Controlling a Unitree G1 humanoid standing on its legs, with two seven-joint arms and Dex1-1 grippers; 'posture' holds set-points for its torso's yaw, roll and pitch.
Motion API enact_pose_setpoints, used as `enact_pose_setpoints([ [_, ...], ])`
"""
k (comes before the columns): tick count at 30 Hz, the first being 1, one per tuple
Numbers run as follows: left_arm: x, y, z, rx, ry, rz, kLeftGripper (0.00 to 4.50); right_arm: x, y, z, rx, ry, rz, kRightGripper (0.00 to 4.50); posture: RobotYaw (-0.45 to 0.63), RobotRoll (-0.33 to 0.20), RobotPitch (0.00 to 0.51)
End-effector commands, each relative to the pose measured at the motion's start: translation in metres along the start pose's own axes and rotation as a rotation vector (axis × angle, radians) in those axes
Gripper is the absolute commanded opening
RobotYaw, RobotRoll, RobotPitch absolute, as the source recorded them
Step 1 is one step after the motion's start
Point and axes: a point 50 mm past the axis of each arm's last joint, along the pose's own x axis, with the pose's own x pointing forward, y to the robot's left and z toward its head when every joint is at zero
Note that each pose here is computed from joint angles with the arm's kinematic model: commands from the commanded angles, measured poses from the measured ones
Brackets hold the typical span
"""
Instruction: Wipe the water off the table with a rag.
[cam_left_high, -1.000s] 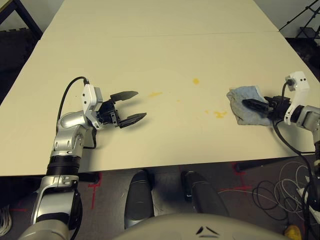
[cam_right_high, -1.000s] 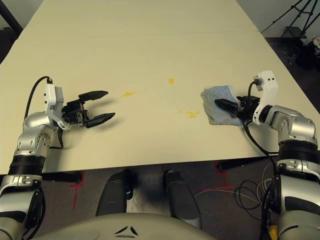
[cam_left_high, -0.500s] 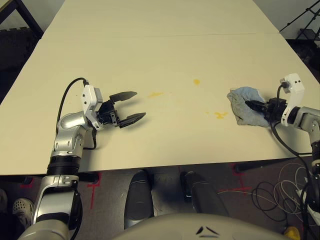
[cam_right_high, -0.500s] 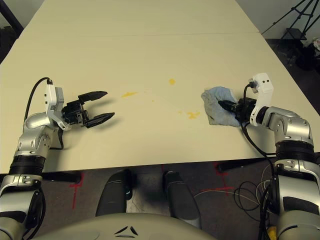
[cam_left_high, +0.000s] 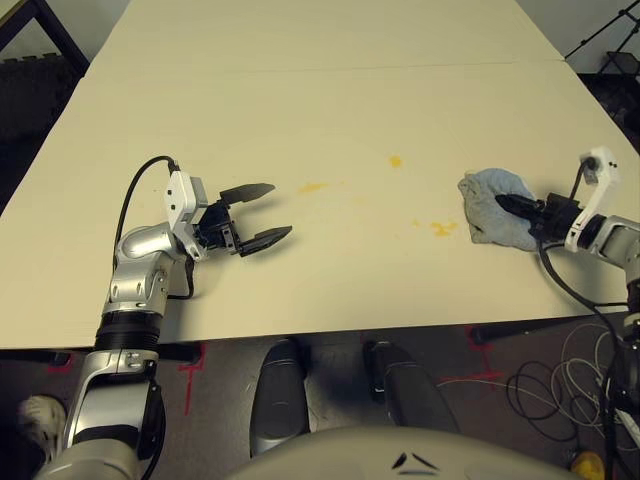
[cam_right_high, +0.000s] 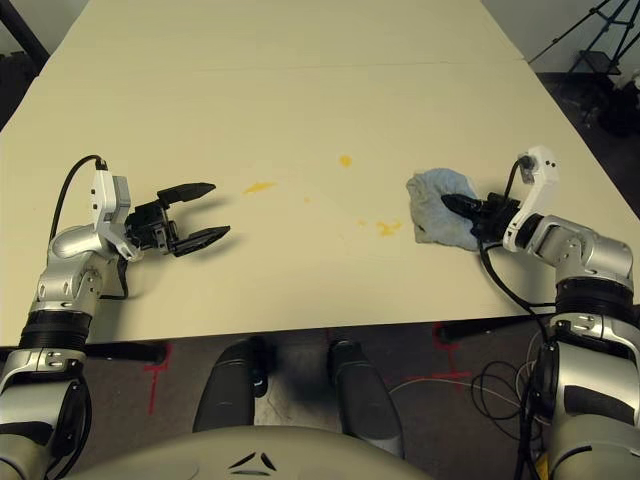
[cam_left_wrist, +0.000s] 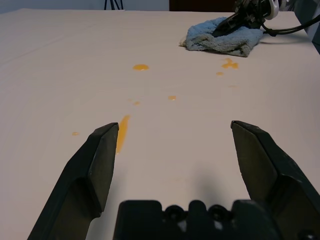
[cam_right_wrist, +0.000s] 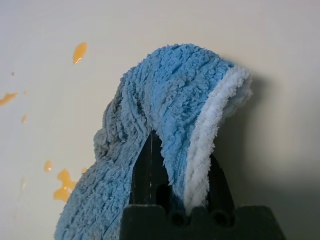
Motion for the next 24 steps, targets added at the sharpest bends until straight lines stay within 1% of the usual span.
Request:
enact_pose_setpoints([
  [1,-0.002,-0.001,-0.006,-0.004,0.035,-0.006,4.5,0.006,0.009,-0.007,-0.004,0.048,0.047,0.14,0.19,0.0,0.193],
  [4,-0.003,-0.001,-0.005,0.0,0.039,-0.005,4.5,0.017,0.016,-0.024,-0.009,0.116,0.068,0.14,0.19,0.0,0.193],
  [8,-0.004,-0.001,-0.004,0.005,0.04,-0.004,4.5,0.032,0.026,-0.041,-0.025,0.179,0.105,0.14,0.2,0.0,0.193],
  [12,-0.005,-0.001,-0.003,0.008,0.041,-0.004,4.5,0.046,0.038,-0.05,-0.064,0.223,0.141,0.14,0.21,0.0,0.193],
  [18,-0.005,-0.001,-0.002,0.013,0.042,-0.005,4.5,0.076,0.071,-0.067,-0.115,0.289,0.248,0.14,0.21,0.0,0.194],
  [21,-0.004,-0.002,-0.001,0.016,0.039,-0.007,4.5,0.092,0.092,-0.076,-0.14,0.323,0.306,0.14,0.22,0.0,0.194],
  [24,-0.004,-0.002,-0.001,0.017,0.038,-0.008,4.5,0.103,0.11,-0.087,-0.158,0.356,0.36,0.14,0.22,0.0,0.194],
])
